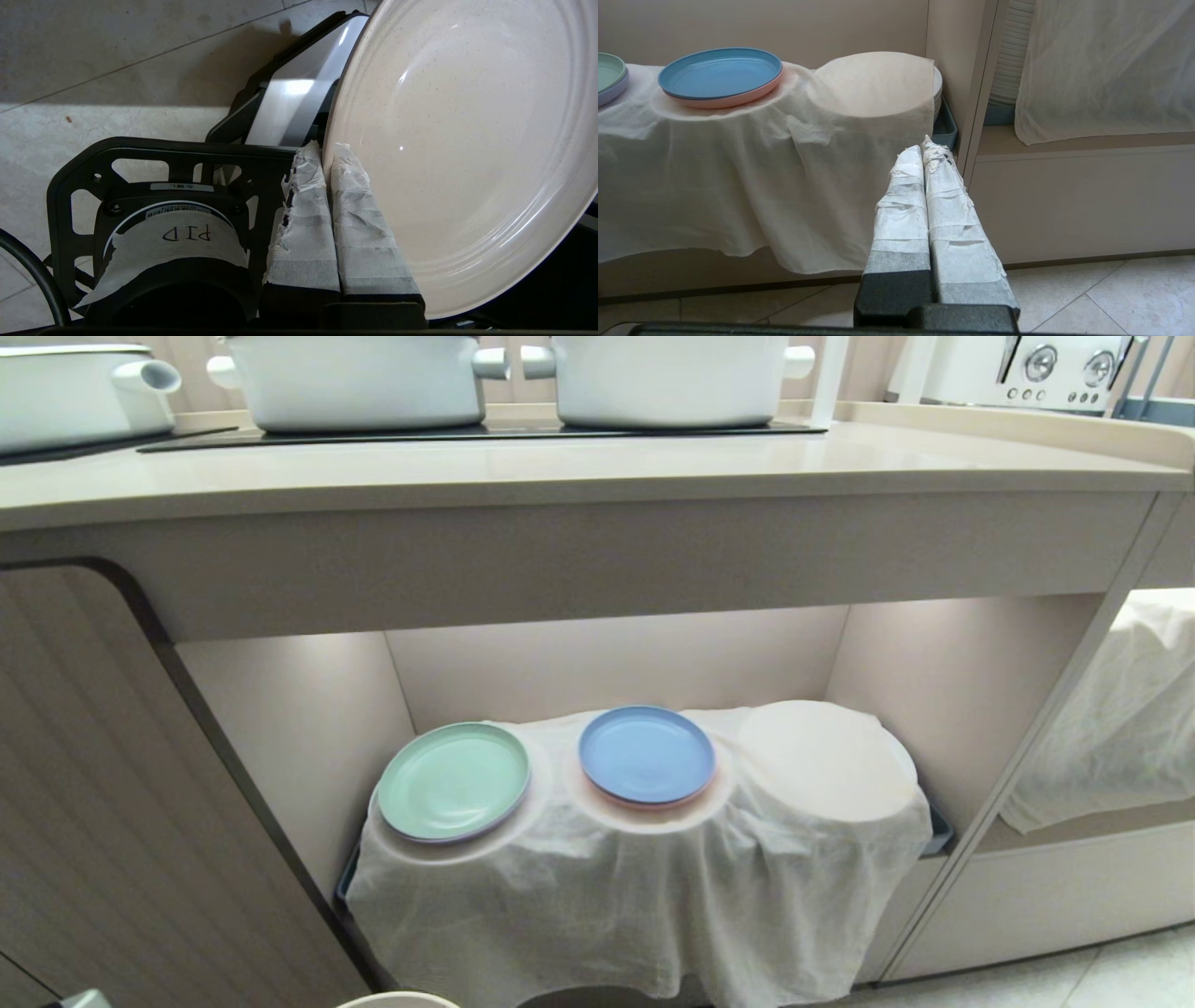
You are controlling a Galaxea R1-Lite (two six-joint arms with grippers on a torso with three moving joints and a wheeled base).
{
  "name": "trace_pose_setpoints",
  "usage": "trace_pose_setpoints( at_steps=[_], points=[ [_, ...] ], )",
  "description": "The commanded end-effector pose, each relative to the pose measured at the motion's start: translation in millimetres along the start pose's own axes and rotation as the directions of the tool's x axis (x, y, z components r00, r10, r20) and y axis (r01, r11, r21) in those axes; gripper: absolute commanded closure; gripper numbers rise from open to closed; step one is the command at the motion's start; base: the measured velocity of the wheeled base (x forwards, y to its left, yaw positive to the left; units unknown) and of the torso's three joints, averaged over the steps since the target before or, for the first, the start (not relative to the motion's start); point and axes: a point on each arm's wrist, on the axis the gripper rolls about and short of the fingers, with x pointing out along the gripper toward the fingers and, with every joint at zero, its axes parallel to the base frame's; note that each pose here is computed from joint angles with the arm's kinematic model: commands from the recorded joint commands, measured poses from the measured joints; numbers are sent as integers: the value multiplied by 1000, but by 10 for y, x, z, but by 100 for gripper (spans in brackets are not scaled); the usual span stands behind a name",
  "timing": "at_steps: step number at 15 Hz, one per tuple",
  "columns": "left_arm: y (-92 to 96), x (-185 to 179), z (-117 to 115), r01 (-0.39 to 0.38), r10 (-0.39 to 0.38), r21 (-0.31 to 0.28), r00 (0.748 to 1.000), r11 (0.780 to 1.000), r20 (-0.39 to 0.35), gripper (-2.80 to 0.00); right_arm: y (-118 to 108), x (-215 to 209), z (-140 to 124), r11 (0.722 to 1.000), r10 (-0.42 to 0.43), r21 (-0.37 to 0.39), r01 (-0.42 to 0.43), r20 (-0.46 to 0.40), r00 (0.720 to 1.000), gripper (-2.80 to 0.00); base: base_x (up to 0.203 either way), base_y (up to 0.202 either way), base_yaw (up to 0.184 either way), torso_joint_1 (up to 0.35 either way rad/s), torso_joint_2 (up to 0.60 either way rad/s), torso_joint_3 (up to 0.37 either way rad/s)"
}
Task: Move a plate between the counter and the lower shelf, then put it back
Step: Put the plate in the cupboard
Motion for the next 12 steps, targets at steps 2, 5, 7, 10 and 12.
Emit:
trace_pose_setpoints(
  at_steps=[2,5,7,10,12],
  points=[
    [3,6,-4,-3,3,-18,1000,1000,-10,0,0,0,0,1000,0,0,0,0,1000,0,0,0,0,0,0,0],
    [1,-2,-8,2,-2,-18,1000,1000,-4,0,0,0,0,1000,0,0,0,0,1000,0,0,0,0,0,0,0],
    [-1,-6,-7,3,-3,-17,1000,1000,-1,0,0,0,0,1000,0,0,0,0,1000,0,0,0,0,0,0,0],
    [-3,-9,-6,5,-5,-15,1000,1000,1,0,0,0,0,1000,0,0,0,0,1000,0,0,0,0,0,0,0],
    [-7,-17,-2,7,-7,-13,1000,1000,8,0,0,0,0,1000,0,0,0,0,1000,0,0,0,0,0,0,0]
  ],
)
